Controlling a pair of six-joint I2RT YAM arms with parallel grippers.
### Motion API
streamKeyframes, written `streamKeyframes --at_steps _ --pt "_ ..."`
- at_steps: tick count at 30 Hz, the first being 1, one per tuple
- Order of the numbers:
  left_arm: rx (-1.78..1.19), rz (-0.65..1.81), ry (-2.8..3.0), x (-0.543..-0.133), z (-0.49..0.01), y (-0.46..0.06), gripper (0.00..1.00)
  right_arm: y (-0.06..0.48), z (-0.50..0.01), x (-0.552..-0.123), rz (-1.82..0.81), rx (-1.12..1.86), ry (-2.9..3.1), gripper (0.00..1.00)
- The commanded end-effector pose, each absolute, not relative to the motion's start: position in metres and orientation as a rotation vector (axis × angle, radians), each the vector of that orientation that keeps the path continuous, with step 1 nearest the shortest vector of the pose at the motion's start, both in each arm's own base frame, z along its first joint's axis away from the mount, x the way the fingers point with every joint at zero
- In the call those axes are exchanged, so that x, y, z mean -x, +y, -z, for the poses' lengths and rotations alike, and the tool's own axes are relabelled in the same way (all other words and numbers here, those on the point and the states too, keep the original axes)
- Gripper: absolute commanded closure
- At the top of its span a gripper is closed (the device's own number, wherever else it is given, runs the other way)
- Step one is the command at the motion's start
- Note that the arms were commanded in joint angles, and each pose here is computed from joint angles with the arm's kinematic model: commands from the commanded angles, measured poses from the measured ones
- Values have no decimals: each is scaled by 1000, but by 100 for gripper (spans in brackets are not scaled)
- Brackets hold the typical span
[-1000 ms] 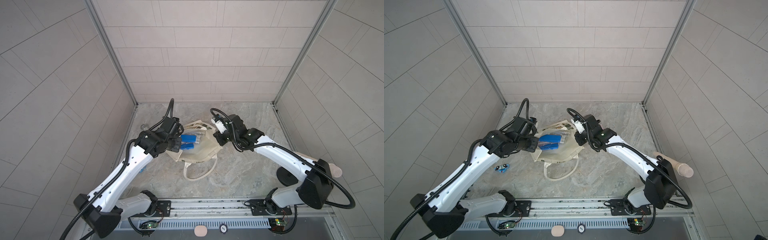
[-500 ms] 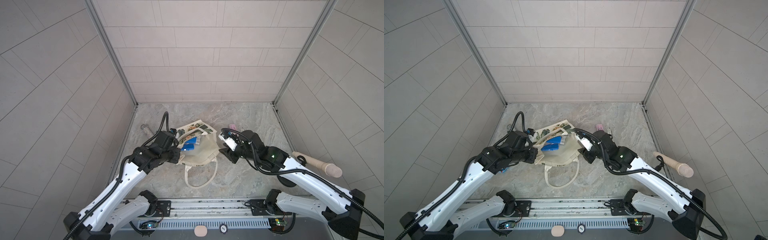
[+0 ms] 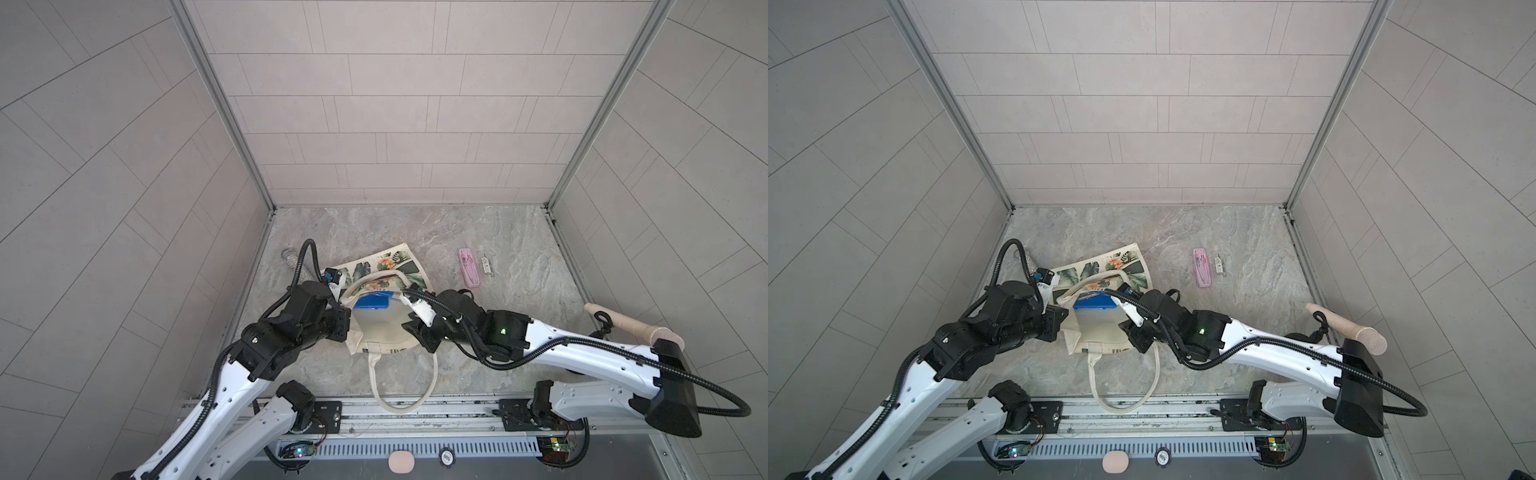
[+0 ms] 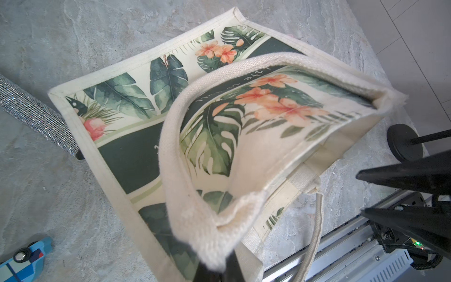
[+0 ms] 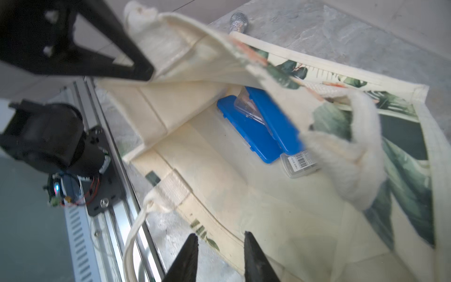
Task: Take out the compass set from the canvas bag
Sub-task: Adjust the canvas bag at the center of the board.
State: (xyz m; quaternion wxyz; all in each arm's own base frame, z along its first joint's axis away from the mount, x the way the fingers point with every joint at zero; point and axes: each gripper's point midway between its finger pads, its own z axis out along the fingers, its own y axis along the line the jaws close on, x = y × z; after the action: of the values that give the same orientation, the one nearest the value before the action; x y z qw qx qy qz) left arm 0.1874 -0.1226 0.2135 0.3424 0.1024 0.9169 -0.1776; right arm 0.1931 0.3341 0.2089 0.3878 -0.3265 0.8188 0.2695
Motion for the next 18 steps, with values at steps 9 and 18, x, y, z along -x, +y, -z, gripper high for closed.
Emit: streamKeyframes --at_steps 9,18 --pt "-244 485 2325 -196 -225 -127 99 353 -250 -196 -1018 290 1962 66" --pt "-266 413 2366 -207 -238 -128 99 353 -254 -149 -318 1391 1675 59"
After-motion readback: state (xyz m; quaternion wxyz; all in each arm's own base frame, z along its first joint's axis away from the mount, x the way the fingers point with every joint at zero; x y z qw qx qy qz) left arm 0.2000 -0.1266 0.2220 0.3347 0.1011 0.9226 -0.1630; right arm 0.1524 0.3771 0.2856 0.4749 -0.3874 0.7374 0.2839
